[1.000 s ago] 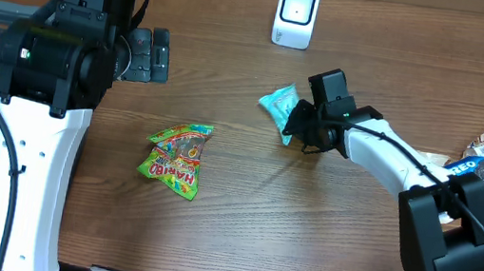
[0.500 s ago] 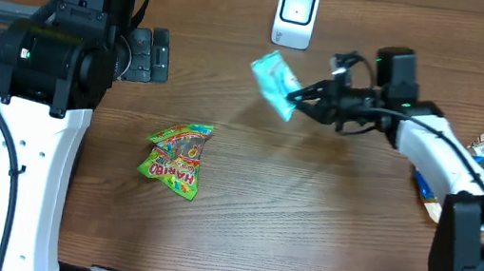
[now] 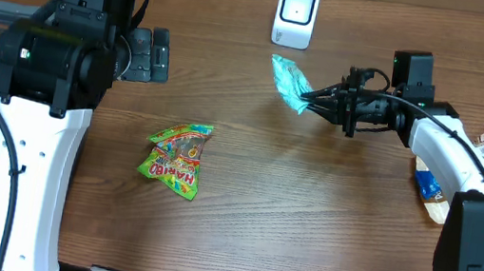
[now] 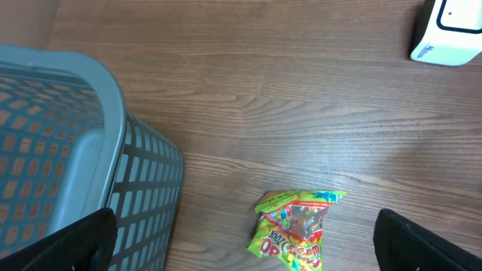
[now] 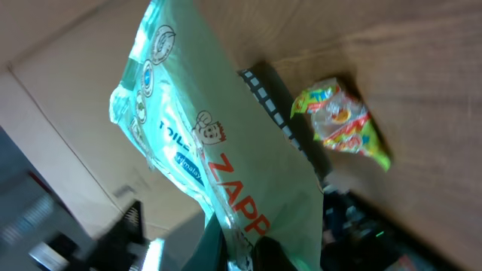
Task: Scan the item barcode
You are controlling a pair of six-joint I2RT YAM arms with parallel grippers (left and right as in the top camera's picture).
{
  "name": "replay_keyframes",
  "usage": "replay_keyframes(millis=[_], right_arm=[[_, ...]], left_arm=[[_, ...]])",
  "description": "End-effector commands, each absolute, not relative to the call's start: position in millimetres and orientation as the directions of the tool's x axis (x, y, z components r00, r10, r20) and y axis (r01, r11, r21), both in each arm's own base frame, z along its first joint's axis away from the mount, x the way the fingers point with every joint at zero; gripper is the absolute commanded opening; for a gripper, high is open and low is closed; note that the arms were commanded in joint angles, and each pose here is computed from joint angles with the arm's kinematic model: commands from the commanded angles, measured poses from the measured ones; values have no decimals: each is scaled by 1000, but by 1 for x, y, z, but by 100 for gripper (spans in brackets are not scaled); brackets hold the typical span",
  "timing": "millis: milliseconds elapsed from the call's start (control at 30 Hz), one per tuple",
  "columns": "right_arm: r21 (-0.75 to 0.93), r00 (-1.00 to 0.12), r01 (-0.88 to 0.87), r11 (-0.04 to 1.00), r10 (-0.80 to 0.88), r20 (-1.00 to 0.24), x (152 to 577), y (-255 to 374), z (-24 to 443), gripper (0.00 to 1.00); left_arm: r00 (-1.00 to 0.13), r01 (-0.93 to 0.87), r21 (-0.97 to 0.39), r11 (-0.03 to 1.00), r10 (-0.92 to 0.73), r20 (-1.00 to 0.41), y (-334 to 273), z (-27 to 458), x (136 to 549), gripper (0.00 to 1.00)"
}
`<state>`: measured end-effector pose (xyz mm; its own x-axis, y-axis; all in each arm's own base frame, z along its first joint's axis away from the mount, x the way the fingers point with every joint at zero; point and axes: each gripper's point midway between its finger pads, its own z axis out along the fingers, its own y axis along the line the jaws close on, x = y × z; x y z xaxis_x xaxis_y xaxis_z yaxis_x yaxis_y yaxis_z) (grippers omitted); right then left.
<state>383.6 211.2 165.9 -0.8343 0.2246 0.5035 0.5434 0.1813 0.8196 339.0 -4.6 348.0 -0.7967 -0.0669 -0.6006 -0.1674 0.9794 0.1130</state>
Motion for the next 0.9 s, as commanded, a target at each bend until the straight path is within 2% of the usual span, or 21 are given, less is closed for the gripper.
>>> replay_keyframes(millis=[0,67,167,233,333,433,567,733,800,867], right_arm=[[769,-777,621,154,250,578,383,211,184,4],[729,-740,664,166,285,609,381,209,175,4],[599,-626,774,207,395,673,368,199,148,4],[418,-479,875,243,555,680,351,180,114,4],[249,-330,944,218,673,662,335,164,94,4],[198,-273,962,188,698,662,332,161,91,4],[98,-134,991,92,740,659,331,156,87,4],[0,13,1000,-15,828,560,328,138,73,4],[-64,78,996,-54,878,472,317,123,64,4],[-100,96,993,-61,913,396,307,110,58,4]], left_arm=[[-793,-163,134,978,-49,-607,-1,351,340,100],[-793,-162,134,978,-49,-607,-1,351,340,100],[-794,-163,134,978,-49,-606,-1,351,340,100],[-793,-163,134,978,-49,-607,-1,351,340,100],[-793,-163,134,978,-49,-607,-1,351,340,100],[-793,-163,134,978,-49,-607,-1,351,340,100],[-794,-163,134,978,-49,-606,-1,351,340,100],[-794,-163,134,978,-49,-606,-1,351,340,100],[-793,-163,134,978,-49,-607,-1,351,340,100],[-793,-163,134,978,-49,-607,-1,351,340,100]])
